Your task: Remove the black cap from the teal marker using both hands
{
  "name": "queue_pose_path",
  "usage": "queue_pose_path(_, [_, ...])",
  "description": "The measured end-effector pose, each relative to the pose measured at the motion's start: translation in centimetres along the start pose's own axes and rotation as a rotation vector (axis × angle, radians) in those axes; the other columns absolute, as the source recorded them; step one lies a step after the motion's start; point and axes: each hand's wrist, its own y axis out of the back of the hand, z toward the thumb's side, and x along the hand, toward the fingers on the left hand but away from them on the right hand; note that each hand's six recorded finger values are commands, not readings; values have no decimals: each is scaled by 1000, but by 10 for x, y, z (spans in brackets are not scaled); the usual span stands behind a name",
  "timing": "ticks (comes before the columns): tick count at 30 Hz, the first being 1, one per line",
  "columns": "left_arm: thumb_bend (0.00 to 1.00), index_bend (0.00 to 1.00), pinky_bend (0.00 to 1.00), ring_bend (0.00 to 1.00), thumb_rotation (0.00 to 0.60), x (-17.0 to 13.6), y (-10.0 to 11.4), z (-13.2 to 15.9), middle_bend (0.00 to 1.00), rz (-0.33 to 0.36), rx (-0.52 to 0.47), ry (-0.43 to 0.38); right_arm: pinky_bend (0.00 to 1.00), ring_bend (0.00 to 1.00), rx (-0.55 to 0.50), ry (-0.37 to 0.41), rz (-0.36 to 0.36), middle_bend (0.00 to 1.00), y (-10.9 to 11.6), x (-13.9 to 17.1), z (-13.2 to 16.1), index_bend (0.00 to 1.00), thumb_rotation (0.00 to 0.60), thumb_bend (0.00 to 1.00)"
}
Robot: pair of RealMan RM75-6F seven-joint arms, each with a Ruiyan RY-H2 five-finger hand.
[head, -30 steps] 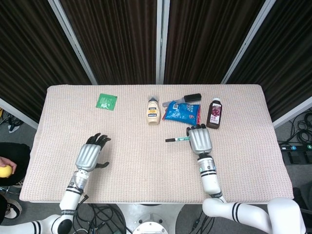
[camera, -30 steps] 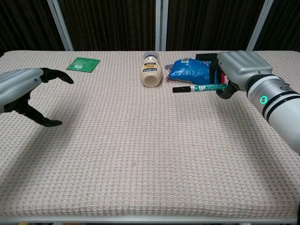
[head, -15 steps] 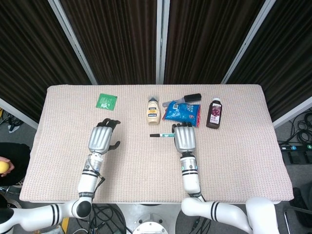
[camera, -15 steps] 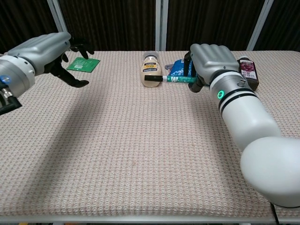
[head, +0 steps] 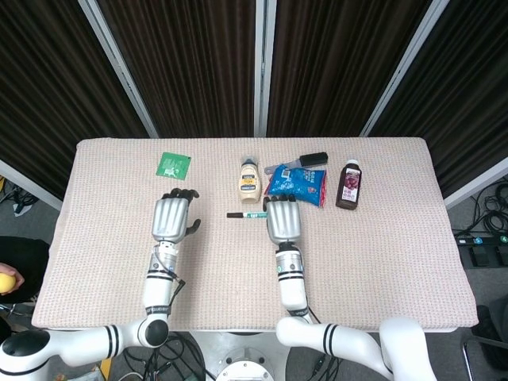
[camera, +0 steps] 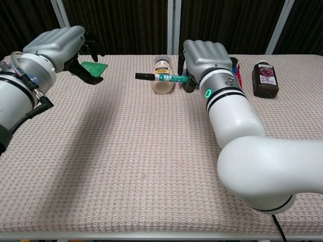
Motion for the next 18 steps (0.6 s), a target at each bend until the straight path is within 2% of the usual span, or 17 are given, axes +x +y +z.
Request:
queue_pose_path(9, [225, 358, 409, 289, 600, 8, -7, 13, 377, -6, 15, -13, 295, 328, 40, 23, -23, 574, 11, -8, 15, 635, 600, 327])
queue_pose_path(18, [239, 384, 436, 317, 600, 9, -16, 27, 404, -11, 36, -37, 295, 328, 93, 34, -34, 574, 10, -14, 21, 635, 600, 327])
